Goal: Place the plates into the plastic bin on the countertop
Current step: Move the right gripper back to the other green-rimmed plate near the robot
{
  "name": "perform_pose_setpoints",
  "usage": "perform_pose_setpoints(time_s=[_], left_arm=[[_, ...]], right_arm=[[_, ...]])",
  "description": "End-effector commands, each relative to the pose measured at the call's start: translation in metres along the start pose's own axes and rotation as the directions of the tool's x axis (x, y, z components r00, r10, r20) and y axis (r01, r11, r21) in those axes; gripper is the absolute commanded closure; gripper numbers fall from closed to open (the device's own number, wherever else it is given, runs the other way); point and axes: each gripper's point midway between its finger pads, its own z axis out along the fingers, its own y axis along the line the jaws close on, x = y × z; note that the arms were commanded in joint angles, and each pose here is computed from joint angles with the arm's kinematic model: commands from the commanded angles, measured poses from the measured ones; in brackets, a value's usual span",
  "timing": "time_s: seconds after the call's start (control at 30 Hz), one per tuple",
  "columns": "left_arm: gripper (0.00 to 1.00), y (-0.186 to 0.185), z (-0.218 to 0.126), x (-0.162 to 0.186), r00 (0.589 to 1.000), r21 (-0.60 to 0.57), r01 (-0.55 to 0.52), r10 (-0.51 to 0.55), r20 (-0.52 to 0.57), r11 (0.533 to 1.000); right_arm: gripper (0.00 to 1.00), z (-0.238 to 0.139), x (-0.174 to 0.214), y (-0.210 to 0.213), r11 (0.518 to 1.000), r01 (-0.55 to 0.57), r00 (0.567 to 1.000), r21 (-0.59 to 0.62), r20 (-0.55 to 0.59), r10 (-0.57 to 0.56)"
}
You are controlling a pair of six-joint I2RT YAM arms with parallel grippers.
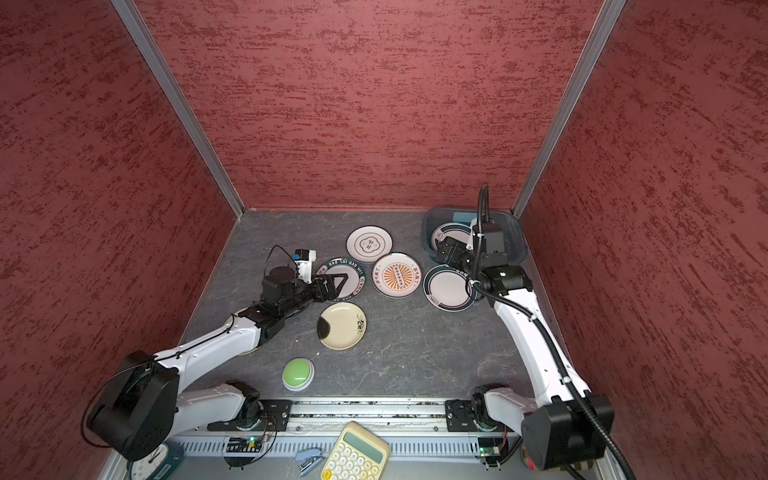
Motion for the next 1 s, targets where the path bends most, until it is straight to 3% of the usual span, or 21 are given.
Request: perform_pose_setpoints(time_s=[0.0, 0.23, 0.43, 0.67, 0.97], left_arm=[[0.01, -0.002, -0.001, -0.001, 1.0, 0.009, -0.011, 0.011, 0.018, 1.0], [0.01, -0.002, 0.0, 0.0, 1.0, 0.009, 0.018, -0.018, 0.016, 1.0], [0.0, 0.0, -0.007, -0.005, 0.998, -0.006, 0.047, -0.047, 0.046, 0.999], [0.0, 0.005, -0.015, -0.01, 0.996, -0.034, 0.019, -0.016, 0.088, 0.999], [0.01, 0.011, -0.018, -0.012, 0.993, -0.054, 0.029, -0.022, 0.117, 0.998]], right_arm=[[0.01, -0.003, 0.011, -0.007, 0.998, -0.055, 0.998, -0.02, 0.025, 0.055], [0.02, 0.015, 0.072, -0.047, 0.985, -0.163, 0.981, 0.064, -0.091, 0.168], [0.04, 0.025, 0.111, -0.06, 0.964, -0.262, 0.953, 0.049, -0.147, 0.266], [0.06, 0.032, 0.144, -0.075, 0.939, -0.34, 0.921, 0.06, -0.182, 0.345], [0.09, 0.045, 0.157, -0.078, 0.899, -0.438, 0.891, -0.029, -0.151, 0.429]])
